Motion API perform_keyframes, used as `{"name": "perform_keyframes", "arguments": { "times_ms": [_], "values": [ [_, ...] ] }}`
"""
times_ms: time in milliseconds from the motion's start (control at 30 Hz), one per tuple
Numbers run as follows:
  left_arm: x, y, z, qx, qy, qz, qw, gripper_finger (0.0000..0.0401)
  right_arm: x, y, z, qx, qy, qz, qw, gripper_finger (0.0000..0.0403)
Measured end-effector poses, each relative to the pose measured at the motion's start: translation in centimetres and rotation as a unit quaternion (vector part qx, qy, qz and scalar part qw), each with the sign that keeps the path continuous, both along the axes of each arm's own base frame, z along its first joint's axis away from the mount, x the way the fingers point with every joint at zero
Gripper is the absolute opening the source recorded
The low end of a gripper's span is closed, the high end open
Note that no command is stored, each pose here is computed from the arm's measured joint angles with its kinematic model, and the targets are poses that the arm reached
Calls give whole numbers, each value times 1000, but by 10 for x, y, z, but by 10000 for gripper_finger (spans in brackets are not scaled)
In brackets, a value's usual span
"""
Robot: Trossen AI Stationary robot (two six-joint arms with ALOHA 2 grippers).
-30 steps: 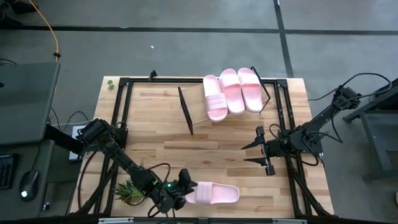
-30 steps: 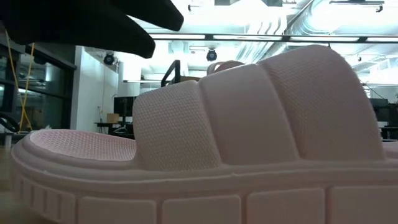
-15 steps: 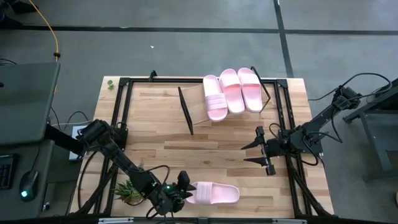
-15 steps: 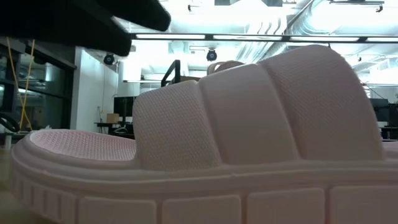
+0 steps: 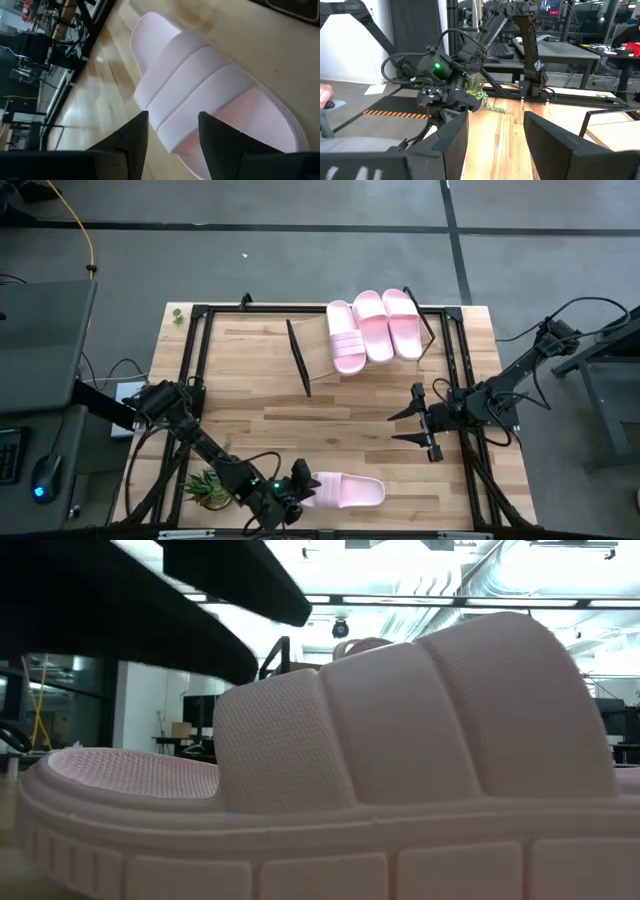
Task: Pick and place slides into the shelf
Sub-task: Put the pink slide on the shelf
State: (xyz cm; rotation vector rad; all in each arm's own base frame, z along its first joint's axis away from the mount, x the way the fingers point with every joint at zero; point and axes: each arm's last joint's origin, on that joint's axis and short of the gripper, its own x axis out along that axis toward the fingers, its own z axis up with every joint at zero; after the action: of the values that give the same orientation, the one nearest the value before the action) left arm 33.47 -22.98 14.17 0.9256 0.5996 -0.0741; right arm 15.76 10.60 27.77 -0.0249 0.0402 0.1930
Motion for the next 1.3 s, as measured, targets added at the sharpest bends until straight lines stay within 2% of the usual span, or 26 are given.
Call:
{"name": "perform_keyframes", "arguments": {
  "times_ms": [200, 433, 1067, 1300],
  "values": [
    [1, -1, -4, -16, 17, -13, 1000, 156, 0, 0, 0, 0, 0, 0, 1000, 184],
    [2, 3, -18, 6, 40, -4, 999, 156, 0, 0, 0, 0, 0, 0, 1000, 184],
    [13, 6, -14, -33, -2, 3, 999, 156, 0, 0, 0, 0, 0, 0, 1000, 184],
    [14, 6, -14, -32, -5, 1, 999, 156, 0, 0, 0, 0, 0, 0, 1000, 184]
  ]
}}
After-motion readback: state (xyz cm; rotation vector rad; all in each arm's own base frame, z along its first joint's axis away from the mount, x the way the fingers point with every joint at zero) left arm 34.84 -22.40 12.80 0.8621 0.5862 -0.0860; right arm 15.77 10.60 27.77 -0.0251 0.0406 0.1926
